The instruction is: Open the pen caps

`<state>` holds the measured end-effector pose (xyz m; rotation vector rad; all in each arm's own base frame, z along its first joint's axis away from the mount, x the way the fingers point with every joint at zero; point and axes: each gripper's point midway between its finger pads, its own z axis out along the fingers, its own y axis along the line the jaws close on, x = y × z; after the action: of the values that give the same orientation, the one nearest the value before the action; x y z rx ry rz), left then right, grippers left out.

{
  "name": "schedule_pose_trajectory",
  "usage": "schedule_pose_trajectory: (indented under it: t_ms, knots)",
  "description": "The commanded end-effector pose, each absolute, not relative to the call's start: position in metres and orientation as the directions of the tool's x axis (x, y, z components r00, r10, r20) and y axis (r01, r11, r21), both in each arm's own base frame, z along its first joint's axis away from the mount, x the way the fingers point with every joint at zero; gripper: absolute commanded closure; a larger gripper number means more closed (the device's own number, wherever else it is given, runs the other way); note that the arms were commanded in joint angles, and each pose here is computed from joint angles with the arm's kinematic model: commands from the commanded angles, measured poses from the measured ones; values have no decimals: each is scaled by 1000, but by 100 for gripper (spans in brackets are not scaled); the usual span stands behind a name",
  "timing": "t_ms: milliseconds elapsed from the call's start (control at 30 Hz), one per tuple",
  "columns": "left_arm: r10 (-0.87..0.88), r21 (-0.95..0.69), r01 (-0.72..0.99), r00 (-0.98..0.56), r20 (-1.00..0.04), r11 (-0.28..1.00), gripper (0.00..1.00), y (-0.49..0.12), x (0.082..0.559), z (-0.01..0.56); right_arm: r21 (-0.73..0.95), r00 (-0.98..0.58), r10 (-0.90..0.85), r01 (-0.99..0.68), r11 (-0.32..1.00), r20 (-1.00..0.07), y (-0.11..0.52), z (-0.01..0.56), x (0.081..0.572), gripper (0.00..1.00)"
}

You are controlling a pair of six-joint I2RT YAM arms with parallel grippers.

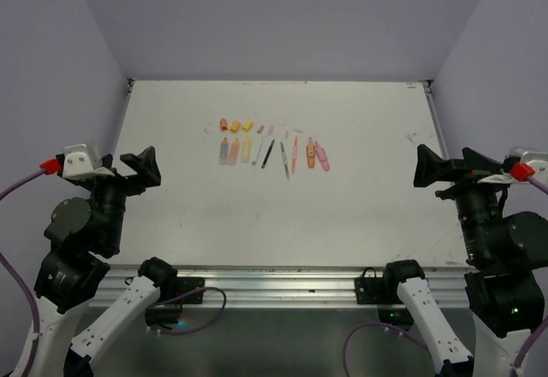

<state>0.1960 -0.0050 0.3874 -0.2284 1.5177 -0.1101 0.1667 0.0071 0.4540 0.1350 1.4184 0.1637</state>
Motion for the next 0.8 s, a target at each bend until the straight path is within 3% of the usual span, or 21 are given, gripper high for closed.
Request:
schedule_pose_trajectory:
  t_ms: [0, 767]
  knots:
    - [-201, -207, -105, 63, -978, 973, 0, 7, 187, 377, 181, 96, 180, -3, 983, -979, 5, 432, 181, 1]
    - [-252, -267, -151, 115, -961, 952, 0, 16, 186, 367, 159, 87, 160, -19, 987, -983, 10, 413, 190, 2]
